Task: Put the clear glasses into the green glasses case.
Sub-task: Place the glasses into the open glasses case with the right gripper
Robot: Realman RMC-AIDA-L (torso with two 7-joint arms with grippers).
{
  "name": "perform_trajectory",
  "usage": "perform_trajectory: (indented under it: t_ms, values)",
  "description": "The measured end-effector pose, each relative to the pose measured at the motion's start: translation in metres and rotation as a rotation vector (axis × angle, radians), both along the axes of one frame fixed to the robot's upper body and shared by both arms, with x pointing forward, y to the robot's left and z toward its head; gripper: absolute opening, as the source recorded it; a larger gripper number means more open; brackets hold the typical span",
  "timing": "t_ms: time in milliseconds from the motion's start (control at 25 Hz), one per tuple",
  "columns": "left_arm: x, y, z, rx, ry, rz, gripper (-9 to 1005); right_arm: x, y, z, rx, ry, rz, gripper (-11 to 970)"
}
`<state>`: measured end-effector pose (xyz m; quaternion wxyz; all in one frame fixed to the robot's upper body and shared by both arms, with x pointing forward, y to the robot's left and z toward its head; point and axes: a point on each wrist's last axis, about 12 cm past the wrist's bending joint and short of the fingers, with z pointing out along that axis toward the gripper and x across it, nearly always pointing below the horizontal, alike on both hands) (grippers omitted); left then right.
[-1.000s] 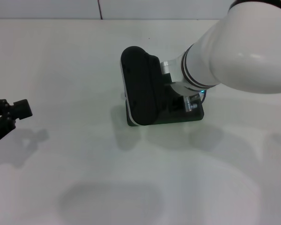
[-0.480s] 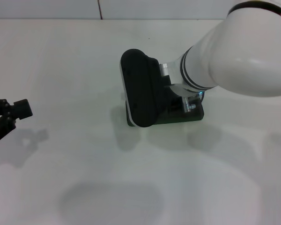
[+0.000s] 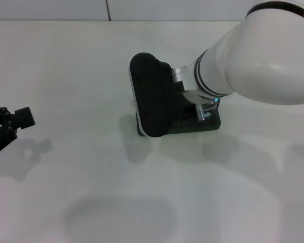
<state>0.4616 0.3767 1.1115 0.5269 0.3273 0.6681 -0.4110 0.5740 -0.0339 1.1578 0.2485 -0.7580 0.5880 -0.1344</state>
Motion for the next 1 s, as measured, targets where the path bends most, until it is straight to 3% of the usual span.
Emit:
perform_trajectory:
  t_ms: [1000]
  values:
    - [-0.004,0.002,-0.002,0.002,0.007,0.009,57,-0.012,0.002,0.004,-0.005,0.023,0.003,150]
